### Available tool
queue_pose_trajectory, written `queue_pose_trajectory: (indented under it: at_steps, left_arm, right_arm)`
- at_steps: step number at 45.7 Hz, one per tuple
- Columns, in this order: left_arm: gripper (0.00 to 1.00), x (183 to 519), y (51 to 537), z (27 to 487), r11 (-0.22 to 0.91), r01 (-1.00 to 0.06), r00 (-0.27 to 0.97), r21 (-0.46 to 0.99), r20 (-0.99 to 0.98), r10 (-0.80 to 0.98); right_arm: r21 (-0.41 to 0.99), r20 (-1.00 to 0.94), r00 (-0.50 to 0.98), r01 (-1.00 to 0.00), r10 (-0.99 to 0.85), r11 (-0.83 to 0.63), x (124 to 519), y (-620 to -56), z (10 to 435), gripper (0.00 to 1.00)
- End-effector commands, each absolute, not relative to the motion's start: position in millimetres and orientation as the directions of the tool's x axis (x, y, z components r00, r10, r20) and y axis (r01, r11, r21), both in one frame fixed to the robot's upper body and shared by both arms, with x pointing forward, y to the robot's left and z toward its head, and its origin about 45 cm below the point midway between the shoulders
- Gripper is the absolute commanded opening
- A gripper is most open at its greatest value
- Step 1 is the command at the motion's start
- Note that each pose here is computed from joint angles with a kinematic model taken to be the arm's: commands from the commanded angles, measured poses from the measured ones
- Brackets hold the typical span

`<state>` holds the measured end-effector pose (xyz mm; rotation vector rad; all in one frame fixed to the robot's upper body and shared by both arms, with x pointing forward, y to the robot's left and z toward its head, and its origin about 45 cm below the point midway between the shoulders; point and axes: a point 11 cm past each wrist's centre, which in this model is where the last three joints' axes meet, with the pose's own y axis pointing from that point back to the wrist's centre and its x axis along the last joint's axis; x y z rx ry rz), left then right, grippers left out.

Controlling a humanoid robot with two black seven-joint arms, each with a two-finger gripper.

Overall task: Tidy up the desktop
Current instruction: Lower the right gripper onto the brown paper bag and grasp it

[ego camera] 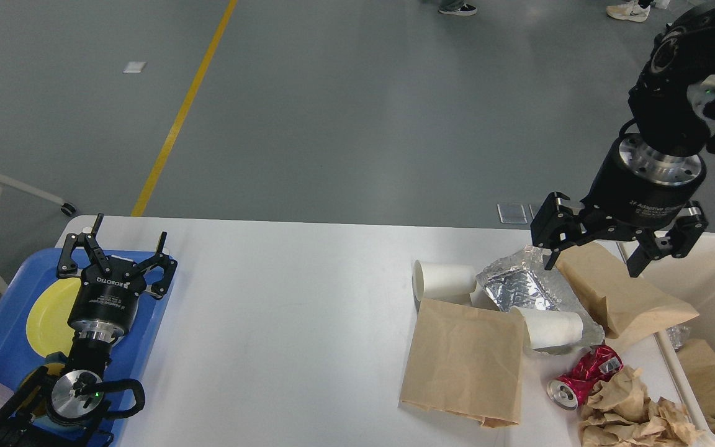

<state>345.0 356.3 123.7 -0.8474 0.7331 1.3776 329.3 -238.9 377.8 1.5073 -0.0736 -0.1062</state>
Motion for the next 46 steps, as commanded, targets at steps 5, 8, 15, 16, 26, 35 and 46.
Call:
queue_pose_trajectory:
  at_steps: [5,8,15,16,26,35,46]
  left_arm:
    - [0.96,344.9,356.4,123.6,0.002,-0.997,0.070,-0.081,-0.849,0.523]
    - [0.96,344.9,356.7,123.8,0.001,-0.997,0.070,-0.081,-0.850,0.522]
    - [0.96,345.5,356.5,124.3,0.002,-0.997,0.072,-0.083,-0.849,0.523]
    - [0.96,345.5,356.6,124.3,0.001,-0.997,0.071,-0.083,-0.850,0.522]
    - [0.96,344.9,356.7,123.8,0.001,-0.997,0.070,-0.081,-0.850,0.522]
    - [0.96,344.9,356.7,123.7,0.002,-0.997,0.070,-0.081,-0.849,0.523]
    - [0.96,345.5,356.6,124.3,0.001,-0.997,0.071,-0.083,-0.850,0.522]
  right_arm:
    - [1.000,0.006,0.993,-0.005,-0.122,0.003,325.8,-225.2,381.1,1.00]
    - [1.000,0.011,0.991,-0.012,-0.134,-0.005,324.0,-224.8,378.5,1.00]
    - [0.996,0.068,0.979,-0.076,-0.191,-0.034,331.9,-223.1,376.6,1.00]
    - [0.995,0.080,0.976,-0.089,-0.201,-0.034,333.7,-223.5,375.5,1.00]
    - [0.999,0.006,0.955,-0.020,-0.298,-0.046,326.1,-228.9,290.7,1.00]
    - [0.997,-0.045,0.946,0.021,-0.320,-0.078,312.6,-218.0,220.1,1.00]
    - [1.000,0.020,0.939,-0.019,-0.343,0.006,309.7,-224.2,150.0,1.00]
